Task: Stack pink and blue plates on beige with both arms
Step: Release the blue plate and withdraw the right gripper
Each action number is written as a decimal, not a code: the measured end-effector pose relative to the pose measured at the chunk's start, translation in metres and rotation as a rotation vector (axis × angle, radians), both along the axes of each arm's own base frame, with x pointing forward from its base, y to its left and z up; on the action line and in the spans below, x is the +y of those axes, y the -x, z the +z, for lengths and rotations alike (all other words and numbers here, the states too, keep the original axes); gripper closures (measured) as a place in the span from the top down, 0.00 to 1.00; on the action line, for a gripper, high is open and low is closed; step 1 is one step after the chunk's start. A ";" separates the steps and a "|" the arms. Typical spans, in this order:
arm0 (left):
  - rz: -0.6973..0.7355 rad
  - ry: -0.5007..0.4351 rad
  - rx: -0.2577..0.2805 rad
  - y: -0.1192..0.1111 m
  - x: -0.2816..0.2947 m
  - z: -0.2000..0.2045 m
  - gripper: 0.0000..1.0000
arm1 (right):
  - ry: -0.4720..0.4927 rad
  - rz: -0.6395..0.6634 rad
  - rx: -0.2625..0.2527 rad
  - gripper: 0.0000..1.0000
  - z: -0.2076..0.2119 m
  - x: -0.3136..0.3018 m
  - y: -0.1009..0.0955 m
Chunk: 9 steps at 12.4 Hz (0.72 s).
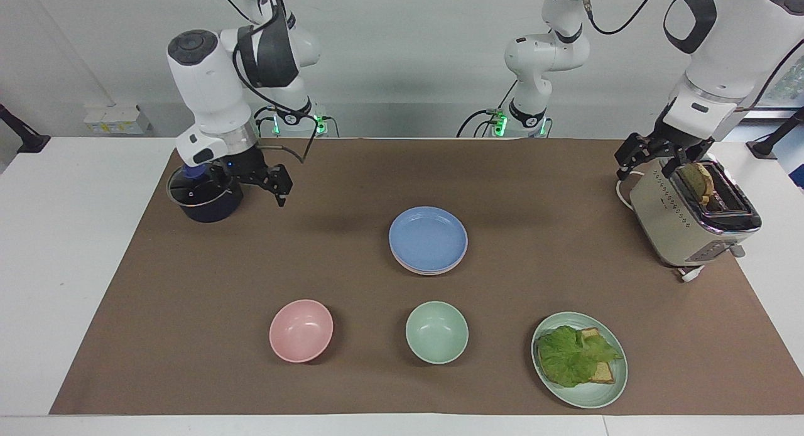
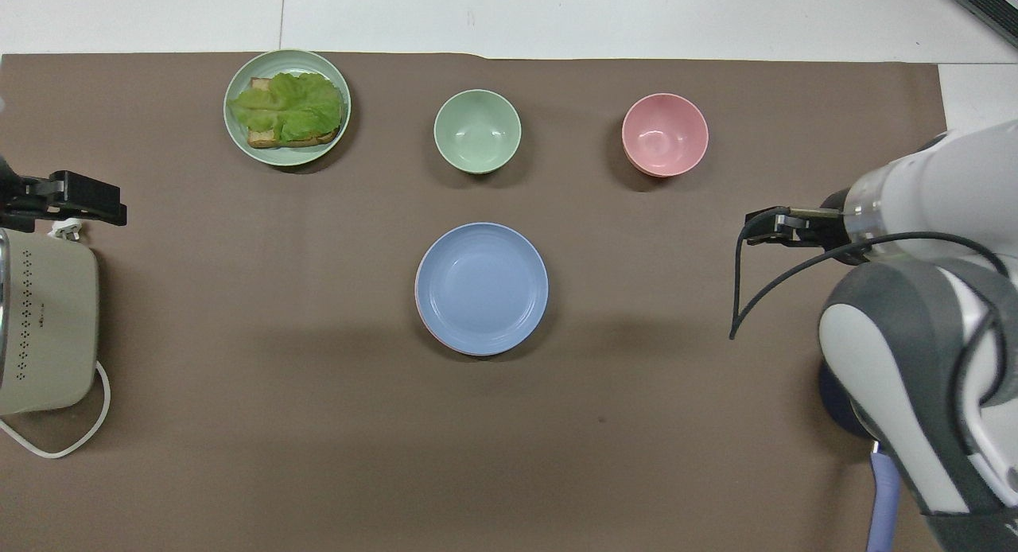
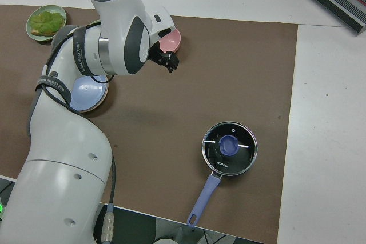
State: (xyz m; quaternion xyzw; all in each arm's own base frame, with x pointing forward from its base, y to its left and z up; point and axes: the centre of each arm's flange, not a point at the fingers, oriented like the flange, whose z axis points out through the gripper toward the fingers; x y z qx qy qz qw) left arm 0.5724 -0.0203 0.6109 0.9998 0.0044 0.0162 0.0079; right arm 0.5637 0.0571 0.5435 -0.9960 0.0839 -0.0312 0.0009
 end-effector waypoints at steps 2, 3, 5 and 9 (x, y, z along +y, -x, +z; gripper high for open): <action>0.000 0.000 0.000 0.000 0.000 0.000 1.00 | 0.012 -0.018 -0.001 1.00 0.051 -0.011 0.004; 0.000 0.000 0.000 0.000 0.000 0.000 1.00 | 0.014 -0.027 0.011 1.00 0.071 -0.017 0.008; 0.000 0.000 0.000 0.000 0.000 0.000 1.00 | 0.017 -0.038 0.033 1.00 0.095 -0.022 0.015; 0.000 0.000 0.000 0.000 0.000 0.000 1.00 | 0.021 -0.006 0.060 1.00 0.099 -0.030 0.018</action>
